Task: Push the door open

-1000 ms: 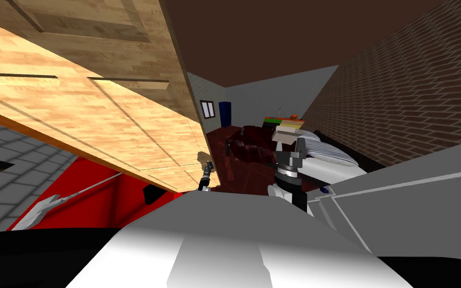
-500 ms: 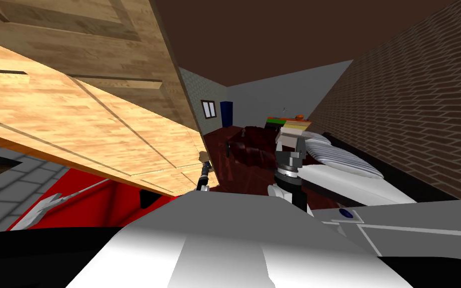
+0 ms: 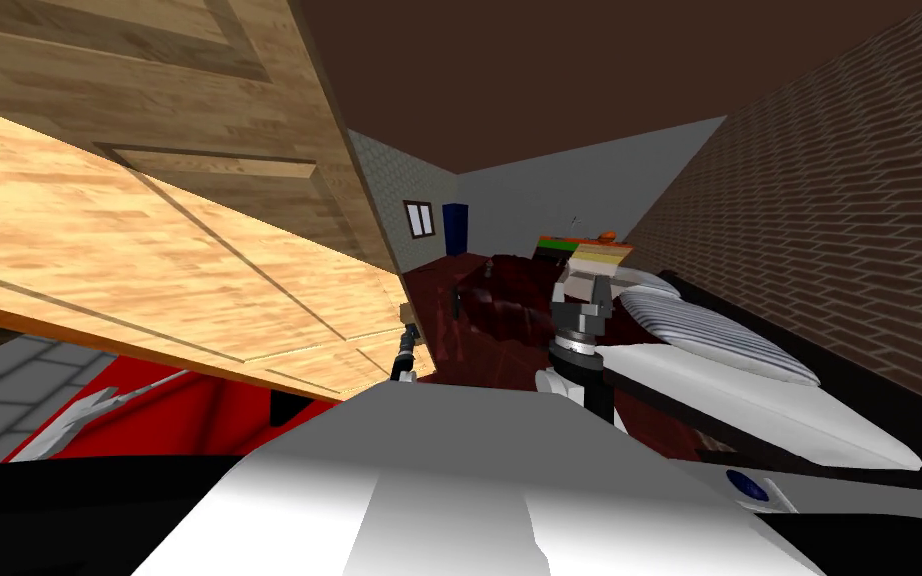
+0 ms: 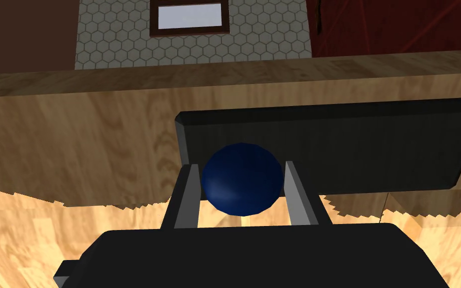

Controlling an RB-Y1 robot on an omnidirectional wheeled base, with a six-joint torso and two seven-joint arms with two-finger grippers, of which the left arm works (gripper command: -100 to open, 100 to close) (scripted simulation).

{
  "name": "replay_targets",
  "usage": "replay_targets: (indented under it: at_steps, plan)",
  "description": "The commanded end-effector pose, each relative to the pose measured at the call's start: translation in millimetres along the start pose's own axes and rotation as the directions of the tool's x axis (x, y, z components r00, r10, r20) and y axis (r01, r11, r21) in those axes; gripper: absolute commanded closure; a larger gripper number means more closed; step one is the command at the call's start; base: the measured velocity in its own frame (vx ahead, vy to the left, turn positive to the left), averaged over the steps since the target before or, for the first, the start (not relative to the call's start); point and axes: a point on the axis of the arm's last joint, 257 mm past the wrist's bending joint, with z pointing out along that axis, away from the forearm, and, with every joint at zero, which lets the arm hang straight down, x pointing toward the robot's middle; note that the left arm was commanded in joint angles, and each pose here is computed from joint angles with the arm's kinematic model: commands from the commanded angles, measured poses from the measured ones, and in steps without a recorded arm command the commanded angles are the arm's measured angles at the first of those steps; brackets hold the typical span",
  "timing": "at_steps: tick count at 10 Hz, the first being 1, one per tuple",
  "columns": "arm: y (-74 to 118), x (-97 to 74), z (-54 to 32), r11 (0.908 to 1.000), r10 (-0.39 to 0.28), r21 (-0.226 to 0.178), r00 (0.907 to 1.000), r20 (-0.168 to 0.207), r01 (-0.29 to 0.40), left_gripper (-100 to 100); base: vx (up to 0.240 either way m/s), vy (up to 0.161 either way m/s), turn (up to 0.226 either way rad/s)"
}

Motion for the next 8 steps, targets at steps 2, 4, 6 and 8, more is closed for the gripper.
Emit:
replay_targets:
  at_steps: [2,4,6,8]
  plan:
    - [-5.4,-20.4,5.1,0.9998,0.005,0.017,0.9991,0.043,-0.006,100,0.196,-0.04,0.053]
    - [-5.7,-36.7,4.6,0.9998,0.003,0.018,0.9966,0.082,-0.005,100,0.248,-0.026,0.064]
    - [-5.5,-50.1,3.3,0.9998,-0.001,0.018,0.9931,0.118,-0.001,100,0.246,-0.031,0.069]
    - [-4.6,-60.0,1.4,0.9998,-0.008,0.017,0.989,0.147,0.006,100,0.223,-0.065,0.083]
